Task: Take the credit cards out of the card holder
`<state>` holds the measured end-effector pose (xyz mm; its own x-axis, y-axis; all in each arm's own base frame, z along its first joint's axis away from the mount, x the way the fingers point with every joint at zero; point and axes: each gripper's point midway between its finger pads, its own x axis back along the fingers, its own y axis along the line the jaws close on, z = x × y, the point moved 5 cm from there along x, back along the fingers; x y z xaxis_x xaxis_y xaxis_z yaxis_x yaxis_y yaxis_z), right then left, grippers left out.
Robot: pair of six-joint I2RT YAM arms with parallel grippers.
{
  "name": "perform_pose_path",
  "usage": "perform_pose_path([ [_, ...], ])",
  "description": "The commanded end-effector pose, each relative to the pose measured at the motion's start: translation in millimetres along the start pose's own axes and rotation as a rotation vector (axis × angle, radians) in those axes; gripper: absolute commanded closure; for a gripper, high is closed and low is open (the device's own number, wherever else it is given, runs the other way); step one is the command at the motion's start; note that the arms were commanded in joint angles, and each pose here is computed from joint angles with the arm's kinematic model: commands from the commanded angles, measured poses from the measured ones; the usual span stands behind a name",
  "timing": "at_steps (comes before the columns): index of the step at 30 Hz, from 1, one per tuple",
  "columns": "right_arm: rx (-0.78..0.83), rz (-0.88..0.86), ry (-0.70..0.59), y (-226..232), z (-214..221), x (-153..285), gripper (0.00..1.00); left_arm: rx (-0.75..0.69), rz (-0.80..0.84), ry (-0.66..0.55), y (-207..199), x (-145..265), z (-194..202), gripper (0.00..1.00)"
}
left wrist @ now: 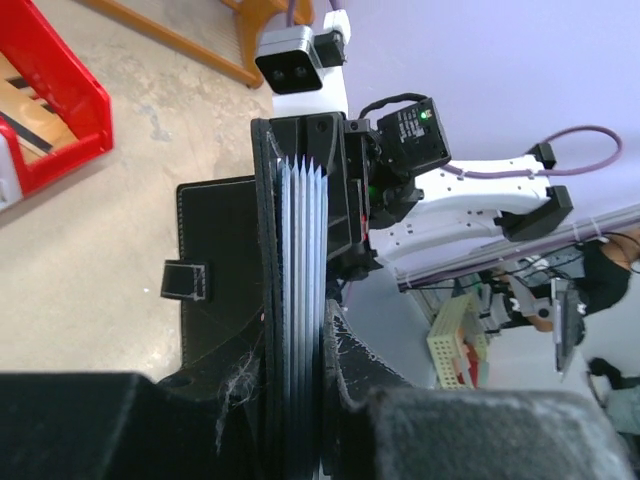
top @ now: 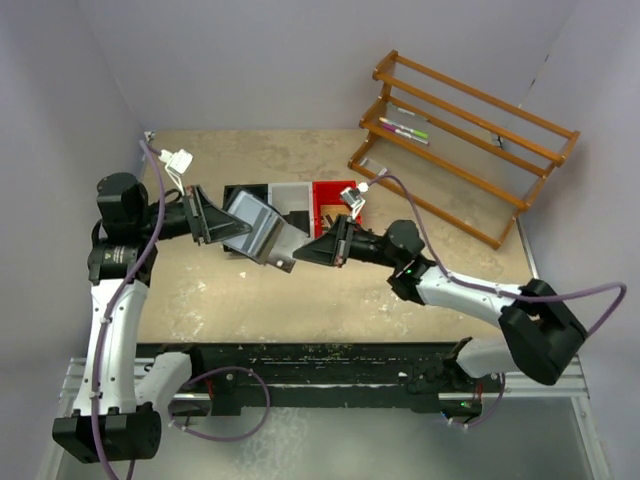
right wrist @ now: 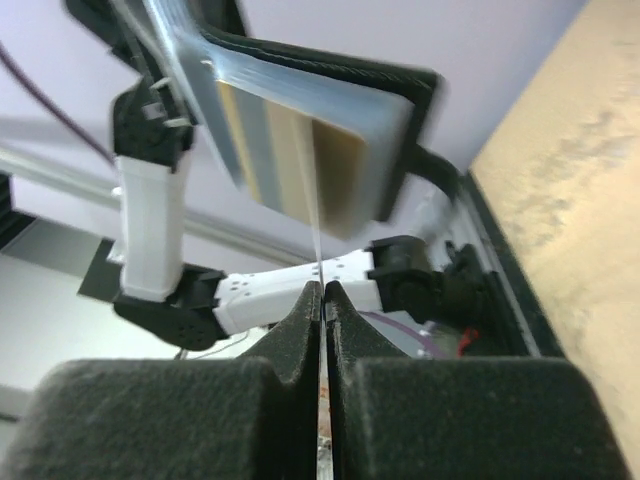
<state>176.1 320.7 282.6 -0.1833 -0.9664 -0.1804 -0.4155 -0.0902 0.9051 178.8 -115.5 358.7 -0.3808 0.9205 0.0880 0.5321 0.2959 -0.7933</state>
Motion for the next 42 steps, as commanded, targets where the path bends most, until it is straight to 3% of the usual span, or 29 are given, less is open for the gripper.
perform_pose_path([
  [1,0.038,0.139,-0.036,-15.9,-26.0,36.5,1.00,-0.222,-0.064,-0.035,-16.3,5.9,-19.2,0.83],
  [9,0.212,0.446,-0.011,-37.3,-74.6,47.5,1.00,-0.318,-0.350,-0.050,20.0,14.6,-29.3,0.82],
  [19,0.311,0.785,0.086,-120.6,-140.5,8.3,1.00,-0.391,-0.297,-0.017,5.1,19.3,-15.7,0.82],
  [25,0.270,0.886,0.135,-175.6,-146.2,-7.7,1.00,-0.378,-0.275,0.003,3.6,19.2,-10.4,0.83],
  [40,0.301,1.026,0.240,-225.3,-119.9,-39.0,1.00,-0.360,-0.207,0.015,-6.7,17.8,-6.0,0.83],
  [42,0.302,1.048,0.237,-226.8,-120.2,-36.8,0.92,-0.367,-0.203,0.014,-8.6,18.2,-5.7,0.84],
])
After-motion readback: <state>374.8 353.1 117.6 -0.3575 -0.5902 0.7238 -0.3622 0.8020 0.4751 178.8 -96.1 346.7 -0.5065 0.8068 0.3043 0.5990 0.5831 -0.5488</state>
